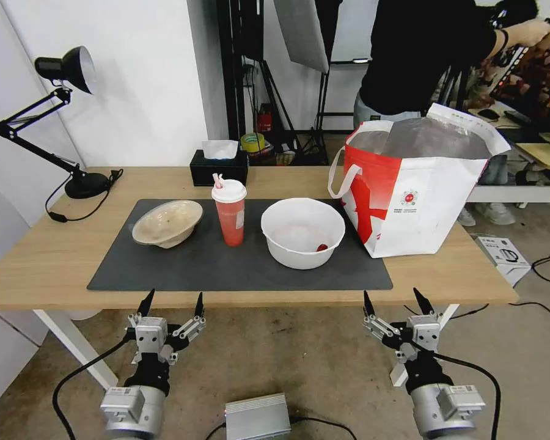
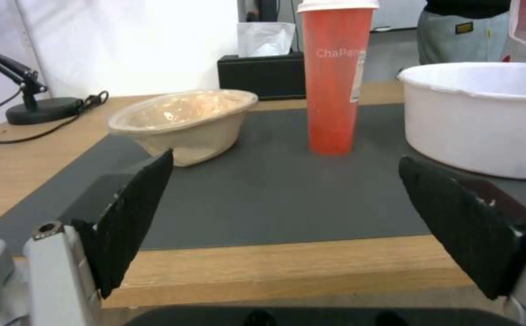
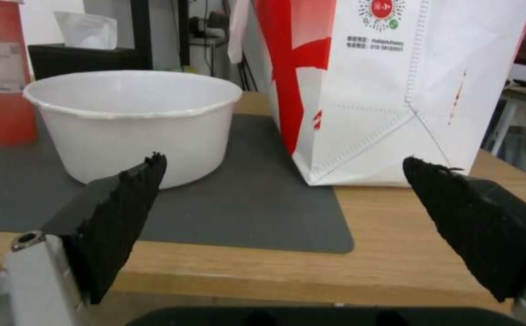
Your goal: Pick up the trash from the table and place it into the takeout bag.
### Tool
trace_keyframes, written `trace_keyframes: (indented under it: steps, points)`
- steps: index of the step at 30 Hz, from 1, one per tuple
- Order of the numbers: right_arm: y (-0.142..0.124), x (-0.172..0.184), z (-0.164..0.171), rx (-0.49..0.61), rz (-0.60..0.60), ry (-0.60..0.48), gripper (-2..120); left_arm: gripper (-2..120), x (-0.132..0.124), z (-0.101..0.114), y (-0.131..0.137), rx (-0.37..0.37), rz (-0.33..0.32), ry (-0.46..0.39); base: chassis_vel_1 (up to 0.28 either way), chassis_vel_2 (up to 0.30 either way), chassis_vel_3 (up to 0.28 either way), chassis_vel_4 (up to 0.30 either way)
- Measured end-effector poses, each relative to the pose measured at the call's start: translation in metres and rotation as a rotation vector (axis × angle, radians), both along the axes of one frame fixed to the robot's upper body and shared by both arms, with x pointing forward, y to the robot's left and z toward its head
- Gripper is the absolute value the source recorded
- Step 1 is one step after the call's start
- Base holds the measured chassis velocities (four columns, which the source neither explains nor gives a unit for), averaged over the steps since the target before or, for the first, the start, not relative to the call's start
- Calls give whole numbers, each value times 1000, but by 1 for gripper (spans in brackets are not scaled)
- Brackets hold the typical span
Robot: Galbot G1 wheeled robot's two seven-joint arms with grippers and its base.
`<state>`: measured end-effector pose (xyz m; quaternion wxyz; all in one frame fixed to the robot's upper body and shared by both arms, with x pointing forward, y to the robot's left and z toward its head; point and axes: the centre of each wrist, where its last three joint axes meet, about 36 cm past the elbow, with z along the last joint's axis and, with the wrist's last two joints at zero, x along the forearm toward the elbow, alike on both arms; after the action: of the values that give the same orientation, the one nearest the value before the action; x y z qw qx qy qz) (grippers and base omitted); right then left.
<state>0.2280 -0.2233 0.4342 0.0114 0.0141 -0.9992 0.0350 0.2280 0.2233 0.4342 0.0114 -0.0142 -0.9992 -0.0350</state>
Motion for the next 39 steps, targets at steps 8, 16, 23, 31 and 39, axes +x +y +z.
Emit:
trace_keyframes:
  steps: [8, 16, 23, 31, 39]
  points:
    - [0, 0, 0, 0, 0, 0, 100, 100, 0, 0, 0, 0, 0, 0, 0, 0, 0, 0]
    - [0, 0, 0, 0, 0, 0, 100, 100, 0, 0, 0, 0, 0, 0, 0, 0, 0, 0]
    - [0, 0, 0, 0, 0, 0, 100, 100, 0, 0, 0, 0, 0, 0, 0, 0, 0, 0]
    - [-9, 4, 19, -13, 22, 36, 100, 100, -6, 20, -14, -32, 68, -43, 0, 0, 0, 0]
    - [-21, 10, 61, -47, 72, 114, 100, 100, -19, 47, -31, -96, 164, -86, 0, 0, 0, 0]
